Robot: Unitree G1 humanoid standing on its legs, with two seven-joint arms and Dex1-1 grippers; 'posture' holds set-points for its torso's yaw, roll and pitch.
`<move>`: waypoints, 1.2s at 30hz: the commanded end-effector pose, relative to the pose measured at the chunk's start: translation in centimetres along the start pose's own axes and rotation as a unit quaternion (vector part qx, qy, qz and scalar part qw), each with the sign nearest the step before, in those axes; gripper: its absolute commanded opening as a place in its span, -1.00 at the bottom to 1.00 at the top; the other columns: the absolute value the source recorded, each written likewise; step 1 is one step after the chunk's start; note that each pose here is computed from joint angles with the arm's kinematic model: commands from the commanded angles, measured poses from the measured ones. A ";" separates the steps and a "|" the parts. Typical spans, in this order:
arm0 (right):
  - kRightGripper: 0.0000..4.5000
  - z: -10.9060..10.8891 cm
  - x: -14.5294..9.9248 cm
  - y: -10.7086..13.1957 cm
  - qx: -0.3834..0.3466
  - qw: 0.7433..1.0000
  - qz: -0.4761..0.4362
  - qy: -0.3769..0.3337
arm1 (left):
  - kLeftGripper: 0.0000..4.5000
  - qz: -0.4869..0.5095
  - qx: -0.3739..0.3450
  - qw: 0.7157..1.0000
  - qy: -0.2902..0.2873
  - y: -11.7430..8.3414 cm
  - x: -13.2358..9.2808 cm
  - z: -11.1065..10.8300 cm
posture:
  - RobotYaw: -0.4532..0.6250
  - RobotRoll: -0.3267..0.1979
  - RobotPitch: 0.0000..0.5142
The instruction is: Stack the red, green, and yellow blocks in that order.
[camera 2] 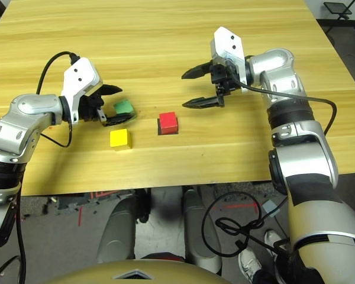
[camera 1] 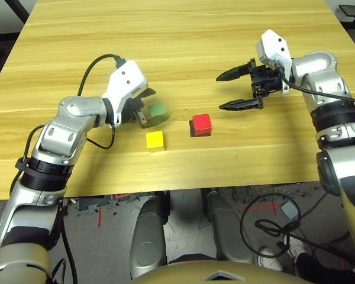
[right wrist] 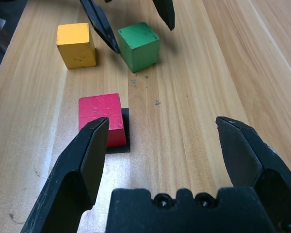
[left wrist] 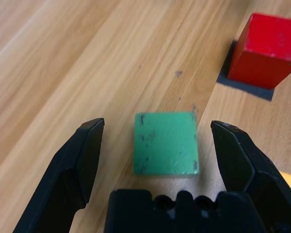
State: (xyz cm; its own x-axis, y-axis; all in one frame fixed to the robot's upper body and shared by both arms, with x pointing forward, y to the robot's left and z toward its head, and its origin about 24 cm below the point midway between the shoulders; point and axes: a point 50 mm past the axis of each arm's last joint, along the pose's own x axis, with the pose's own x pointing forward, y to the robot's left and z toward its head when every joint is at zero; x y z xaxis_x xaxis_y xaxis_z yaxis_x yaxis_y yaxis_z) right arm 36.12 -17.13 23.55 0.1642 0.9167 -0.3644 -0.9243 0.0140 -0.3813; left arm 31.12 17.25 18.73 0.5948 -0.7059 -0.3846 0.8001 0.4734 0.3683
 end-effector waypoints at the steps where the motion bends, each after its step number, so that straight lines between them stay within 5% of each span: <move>1: 0.98 -0.1 -0.3 0.3 0.003 1.000 -0.008 -0.003 | 1.00 -0.002 -0.014 1.000 0.022 -0.1 0.4 -0.9 | 0.24 0.03 0.04; 3: 0.98 -0.1 -0.3 0.3 0.005 1.000 -0.012 -0.005 | 1.00 -0.001 -0.017 1.000 0.024 -0.1 0.4 -1.0 | 0.24 0.04 0.05; 6: 1.00 0.0 -0.3 0.3 0.007 1.000 -0.016 -0.006 | 0.73 -0.004 -0.019 1.000 0.025 -0.1 0.6 -1.1 | 0.23 0.04 0.06; 11: 1.00 -0.1 -0.2 0.3 0.011 1.000 -0.023 -0.006 | -0.08 -0.011 -0.032 0.999 0.010 -0.4 1.0 -0.7 | 0.23 0.04 0.06; 22: 1.00 -1.4 -0.4 1.0 0.029 0.999 -0.020 -0.002 | -0.09 -0.052 -0.004 0.998 -0.028 -0.2 1.1 4.4 | 0.24 0.12 0.05; 36: 1.00 -3.3 -1.0 2.5 0.062 0.997 -0.036 0.010 | -0.09 -0.154 0.007 0.987 -0.039 -5.0 3.9 8.2 | 0.15 0.17 0.08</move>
State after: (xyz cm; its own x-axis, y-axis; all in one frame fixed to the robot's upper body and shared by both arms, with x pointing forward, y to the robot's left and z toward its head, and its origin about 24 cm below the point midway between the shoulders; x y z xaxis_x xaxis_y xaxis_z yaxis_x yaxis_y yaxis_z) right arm 35.05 -18.93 20.11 0.2316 0.9023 -0.3635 -0.9469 0.1235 -0.2968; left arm 29.21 8.37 22.20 0.3323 -0.8502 -0.4083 0.9372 0.2489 0.2444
